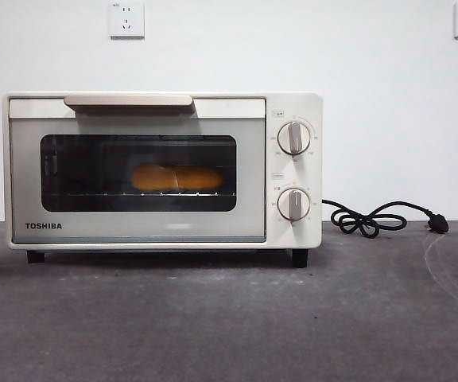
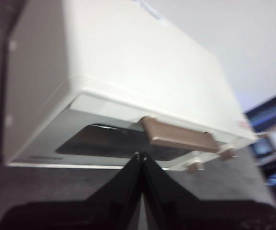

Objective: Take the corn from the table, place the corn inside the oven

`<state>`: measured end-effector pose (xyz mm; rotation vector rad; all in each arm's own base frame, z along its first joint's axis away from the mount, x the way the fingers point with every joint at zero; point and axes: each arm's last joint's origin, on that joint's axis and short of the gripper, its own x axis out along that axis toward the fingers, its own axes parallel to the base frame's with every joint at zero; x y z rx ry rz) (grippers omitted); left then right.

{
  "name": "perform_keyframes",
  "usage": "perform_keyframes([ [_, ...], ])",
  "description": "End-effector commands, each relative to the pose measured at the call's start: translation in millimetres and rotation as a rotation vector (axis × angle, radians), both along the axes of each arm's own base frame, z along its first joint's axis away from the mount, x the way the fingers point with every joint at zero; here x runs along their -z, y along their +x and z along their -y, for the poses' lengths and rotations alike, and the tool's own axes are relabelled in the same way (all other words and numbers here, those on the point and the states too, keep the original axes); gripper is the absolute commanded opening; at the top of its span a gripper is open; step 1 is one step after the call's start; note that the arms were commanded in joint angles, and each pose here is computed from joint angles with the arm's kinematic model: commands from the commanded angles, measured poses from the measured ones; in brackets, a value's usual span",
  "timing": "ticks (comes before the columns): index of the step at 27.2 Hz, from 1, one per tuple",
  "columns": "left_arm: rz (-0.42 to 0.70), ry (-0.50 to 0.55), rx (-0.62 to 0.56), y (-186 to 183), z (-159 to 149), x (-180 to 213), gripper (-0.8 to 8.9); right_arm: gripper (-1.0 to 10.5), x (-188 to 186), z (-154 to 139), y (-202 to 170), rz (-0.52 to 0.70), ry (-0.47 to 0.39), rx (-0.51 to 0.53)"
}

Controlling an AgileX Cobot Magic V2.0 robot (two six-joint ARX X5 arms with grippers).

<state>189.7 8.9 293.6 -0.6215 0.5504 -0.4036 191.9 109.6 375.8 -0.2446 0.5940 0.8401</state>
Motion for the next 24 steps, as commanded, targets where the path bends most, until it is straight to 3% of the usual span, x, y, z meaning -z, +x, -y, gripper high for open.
perform_keyframes([
  [1, 0.014, 0.124, -0.069, -9, 10, -1, -0.07, -0.1, 0, 1, 1, -0.015, 0.002, 0.048],
  [4, -0.003, 0.252, -0.175, -19, 19, -3, -0.08, -0.1, 0, 1, 1, -0.011, -0.01, 0.063],
  [7, 0.036, 0.328, -0.195, -27, 29, -7, -0.08, -0.1, 0, 1, 1, -0.01, -0.01, 0.063],
  [12, 0.115, 0.311, -0.123, -35, 43, -15, -0.04, -0.1, 0, 1, 1, -0.01, -0.01, 0.063],
  [24, 0.065, 0.327, -0.098, -25, 49, -7, -0.04, -0.1, 0, 3, 2, 0.013, -0.051, 0.122],
])
